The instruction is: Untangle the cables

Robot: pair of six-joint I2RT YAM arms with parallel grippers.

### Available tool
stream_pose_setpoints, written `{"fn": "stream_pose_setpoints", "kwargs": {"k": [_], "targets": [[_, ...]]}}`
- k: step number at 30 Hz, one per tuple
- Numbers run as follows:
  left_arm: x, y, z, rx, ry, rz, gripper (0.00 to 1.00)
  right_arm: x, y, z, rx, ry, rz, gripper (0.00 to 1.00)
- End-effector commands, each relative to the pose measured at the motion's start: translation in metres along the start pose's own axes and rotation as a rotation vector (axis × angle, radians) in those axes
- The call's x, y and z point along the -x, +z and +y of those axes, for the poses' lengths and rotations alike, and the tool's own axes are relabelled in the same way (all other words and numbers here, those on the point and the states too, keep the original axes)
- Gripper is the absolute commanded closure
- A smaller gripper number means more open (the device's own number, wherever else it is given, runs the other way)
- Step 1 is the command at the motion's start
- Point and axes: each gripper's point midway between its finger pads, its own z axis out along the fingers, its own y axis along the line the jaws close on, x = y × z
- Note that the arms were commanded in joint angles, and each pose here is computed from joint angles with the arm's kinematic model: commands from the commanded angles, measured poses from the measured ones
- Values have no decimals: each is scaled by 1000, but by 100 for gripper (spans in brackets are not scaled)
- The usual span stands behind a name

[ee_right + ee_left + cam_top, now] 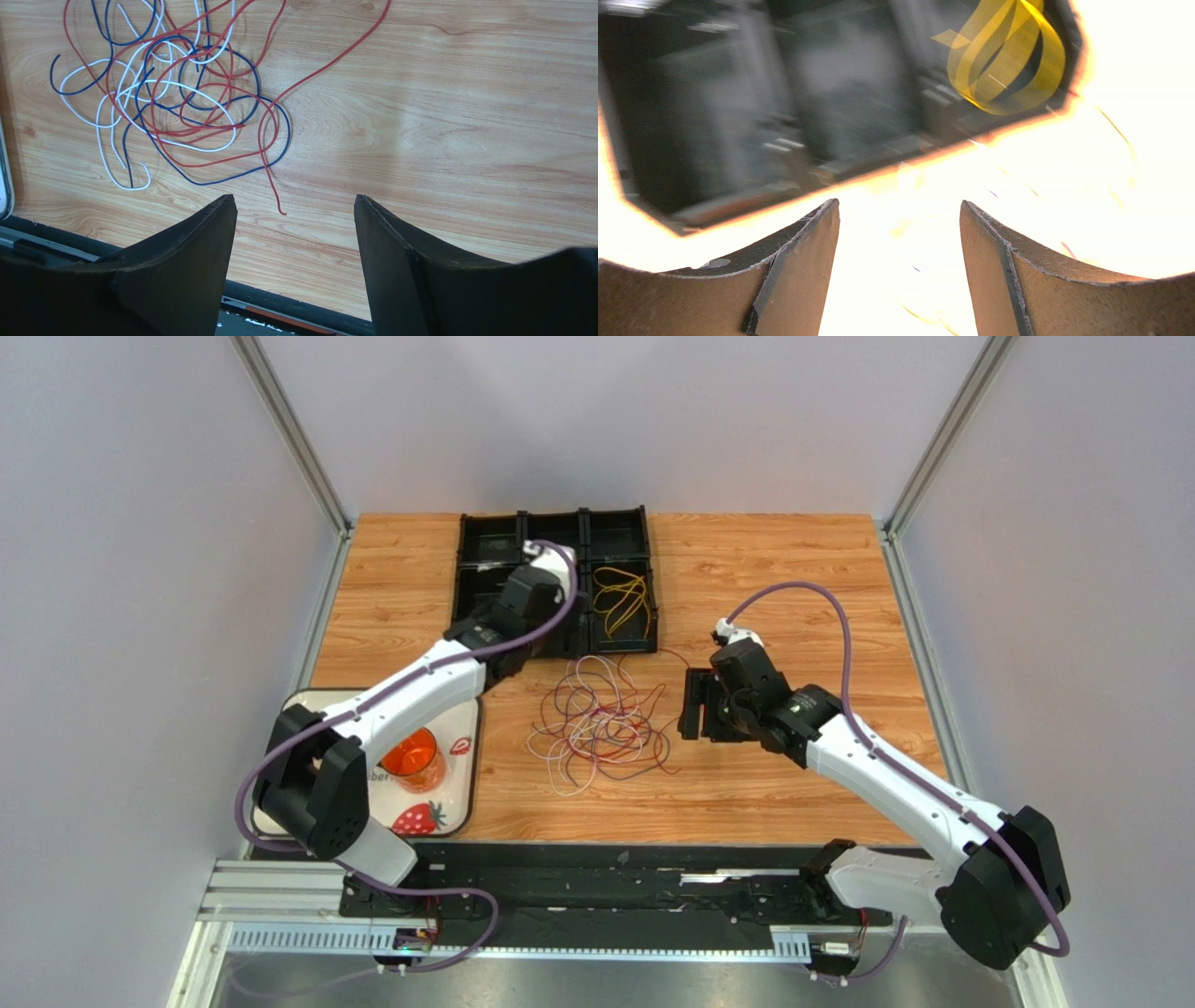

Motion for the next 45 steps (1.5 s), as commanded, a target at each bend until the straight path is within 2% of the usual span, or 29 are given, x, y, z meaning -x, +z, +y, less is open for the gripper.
{"fn": "stream_pose_setpoints", "kwargs": {"k": [1,5,18,30,32,45], "targets": [[-24,-15,-36,-77,46,33,30,11,5,4,3,29,-42,34],[-40,-9,-48,-74,62,57,31,3,8,5,13,37,-15,34],[-80,50,-43,20,64,174,35,-13,2,-1,27,44,4,34],[-78,81,-25,54,32,186,37,-16,7,2,42,43,24,34],[-81,86,-27,40,25,192,42,-17,9,3,45,42,27,34],[-95,102,-23,66,-19,189,54,-23,17,4,43,37,57,35]]}}
